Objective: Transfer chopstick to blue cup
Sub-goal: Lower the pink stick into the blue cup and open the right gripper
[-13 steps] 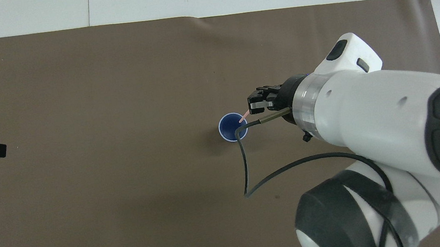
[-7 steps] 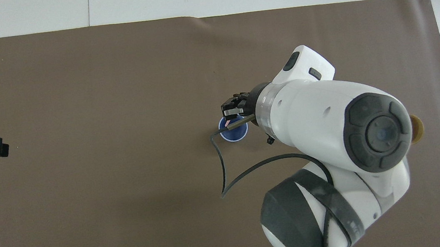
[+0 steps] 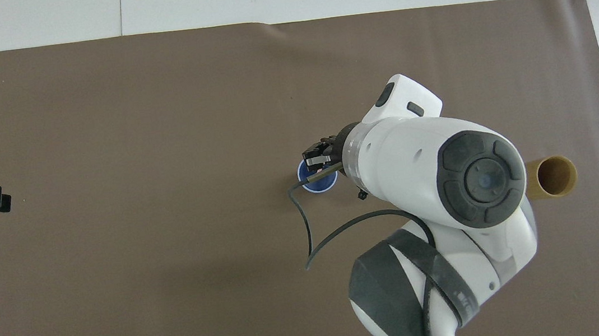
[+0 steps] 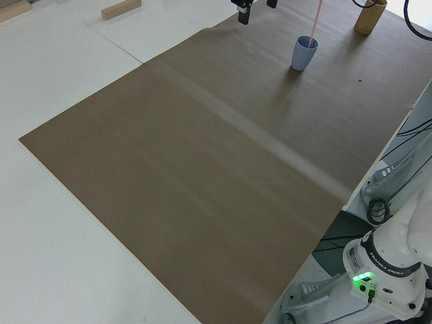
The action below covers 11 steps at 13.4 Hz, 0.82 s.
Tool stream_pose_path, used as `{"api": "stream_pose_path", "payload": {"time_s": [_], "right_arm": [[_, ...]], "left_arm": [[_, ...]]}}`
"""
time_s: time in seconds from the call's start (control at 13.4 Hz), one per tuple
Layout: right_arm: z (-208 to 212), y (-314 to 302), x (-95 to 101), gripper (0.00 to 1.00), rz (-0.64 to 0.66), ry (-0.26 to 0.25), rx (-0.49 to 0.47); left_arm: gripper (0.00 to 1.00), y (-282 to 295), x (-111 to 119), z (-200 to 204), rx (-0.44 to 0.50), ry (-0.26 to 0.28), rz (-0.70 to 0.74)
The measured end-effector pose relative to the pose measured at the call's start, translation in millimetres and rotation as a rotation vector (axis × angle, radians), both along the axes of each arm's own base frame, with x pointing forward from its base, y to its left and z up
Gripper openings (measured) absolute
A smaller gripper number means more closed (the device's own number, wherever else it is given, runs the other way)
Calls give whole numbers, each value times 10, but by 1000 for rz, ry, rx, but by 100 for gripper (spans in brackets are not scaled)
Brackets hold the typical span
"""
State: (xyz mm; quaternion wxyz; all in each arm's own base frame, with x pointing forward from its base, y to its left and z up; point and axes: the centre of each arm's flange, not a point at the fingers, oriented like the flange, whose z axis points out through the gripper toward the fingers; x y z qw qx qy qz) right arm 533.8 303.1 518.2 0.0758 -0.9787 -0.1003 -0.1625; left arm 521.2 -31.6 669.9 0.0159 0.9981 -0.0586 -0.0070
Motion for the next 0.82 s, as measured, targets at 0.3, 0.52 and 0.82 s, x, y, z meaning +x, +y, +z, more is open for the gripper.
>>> {"api": "stream_pose_path", "payload": {"time_s": [0.3,0.52,0.82], "right_arm": [[-139,-1,16,9,1,14,-5],[-168,-4,9,9,1,18,-8],[-168,5,3,9,-14,21,-3]], "left_arm": [[100,0,0,0,0,0,0],[100,2,0,0,0,0,0],[100,2,0,0,0,0,0]]}}
